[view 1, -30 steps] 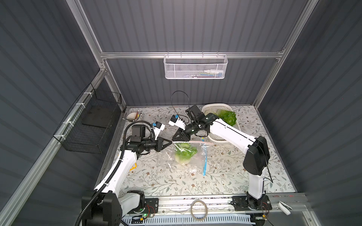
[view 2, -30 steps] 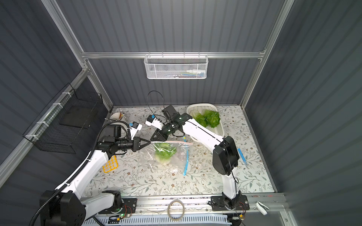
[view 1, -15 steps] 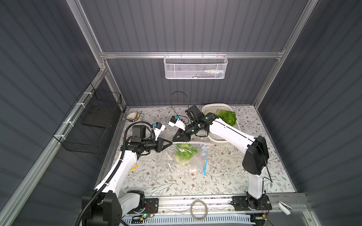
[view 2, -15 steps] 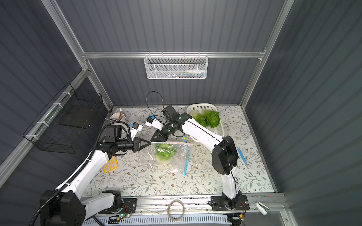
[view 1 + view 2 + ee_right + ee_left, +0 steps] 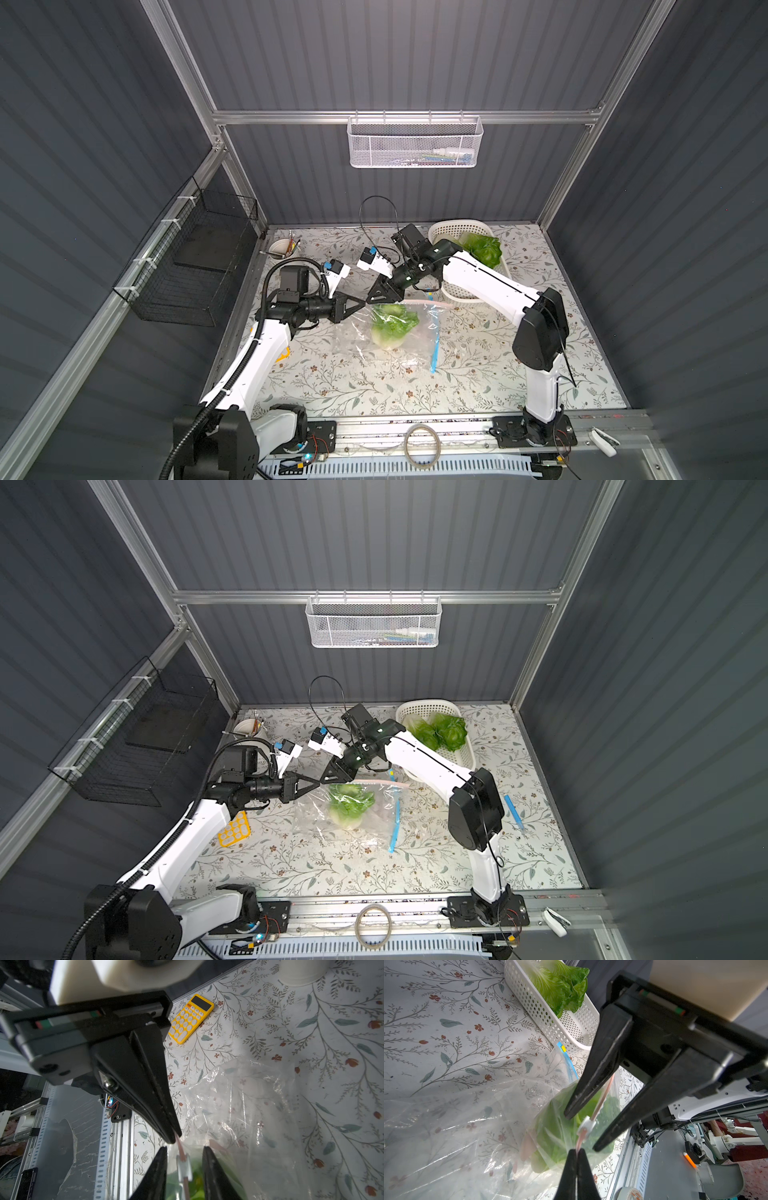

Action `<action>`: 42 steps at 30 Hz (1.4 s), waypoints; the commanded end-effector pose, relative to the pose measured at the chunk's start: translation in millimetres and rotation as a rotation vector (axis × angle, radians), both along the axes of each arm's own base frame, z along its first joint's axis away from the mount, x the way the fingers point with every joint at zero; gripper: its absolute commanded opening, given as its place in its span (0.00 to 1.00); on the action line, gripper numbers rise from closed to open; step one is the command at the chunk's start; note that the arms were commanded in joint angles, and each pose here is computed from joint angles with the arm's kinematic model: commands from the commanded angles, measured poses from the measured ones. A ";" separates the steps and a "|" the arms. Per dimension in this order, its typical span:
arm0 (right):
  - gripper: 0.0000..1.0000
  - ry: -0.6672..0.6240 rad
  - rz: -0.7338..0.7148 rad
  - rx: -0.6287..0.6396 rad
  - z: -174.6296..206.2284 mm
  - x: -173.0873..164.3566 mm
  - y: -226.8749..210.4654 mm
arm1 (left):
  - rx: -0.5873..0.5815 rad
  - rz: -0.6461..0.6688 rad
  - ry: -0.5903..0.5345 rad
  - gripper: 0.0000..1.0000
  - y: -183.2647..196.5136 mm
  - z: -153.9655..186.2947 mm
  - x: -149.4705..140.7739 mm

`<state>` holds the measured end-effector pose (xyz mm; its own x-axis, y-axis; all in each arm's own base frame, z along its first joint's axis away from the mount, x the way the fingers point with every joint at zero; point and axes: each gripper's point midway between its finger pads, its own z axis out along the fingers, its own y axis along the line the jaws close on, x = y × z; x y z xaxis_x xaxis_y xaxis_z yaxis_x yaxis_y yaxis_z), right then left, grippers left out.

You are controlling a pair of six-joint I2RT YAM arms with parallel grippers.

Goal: Open the zip-top bag and take out the chinese cabbages
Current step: Unzip the zipper on the zipper food storage bag.

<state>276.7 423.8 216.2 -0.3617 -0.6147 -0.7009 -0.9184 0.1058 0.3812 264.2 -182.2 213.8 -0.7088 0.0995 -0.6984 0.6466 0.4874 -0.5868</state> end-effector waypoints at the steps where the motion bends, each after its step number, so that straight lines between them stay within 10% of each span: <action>1: 0.25 0.025 0.006 -0.005 -4.3 -1.9 3.0 | -0.018 -0.012 -0.021 0.00 -2.2 7.2 -4.2; 9: 0.00 0.031 0.006 -0.007 -5.9 -4.1 0.5 | -0.009 -0.001 -0.023 0.00 -0.9 6.2 -3.2; 42: 0.00 0.034 -0.254 0.045 1.3 14.3 -82.8 | 0.183 0.420 -0.248 0.00 55.5 23.5 27.8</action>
<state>283.5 362.4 221.4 -0.4671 -0.4832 -0.7405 -0.8838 0.2302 0.4073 277.5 -147.0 232.3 -0.5737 0.0164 -0.8189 0.5627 0.7343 -0.3795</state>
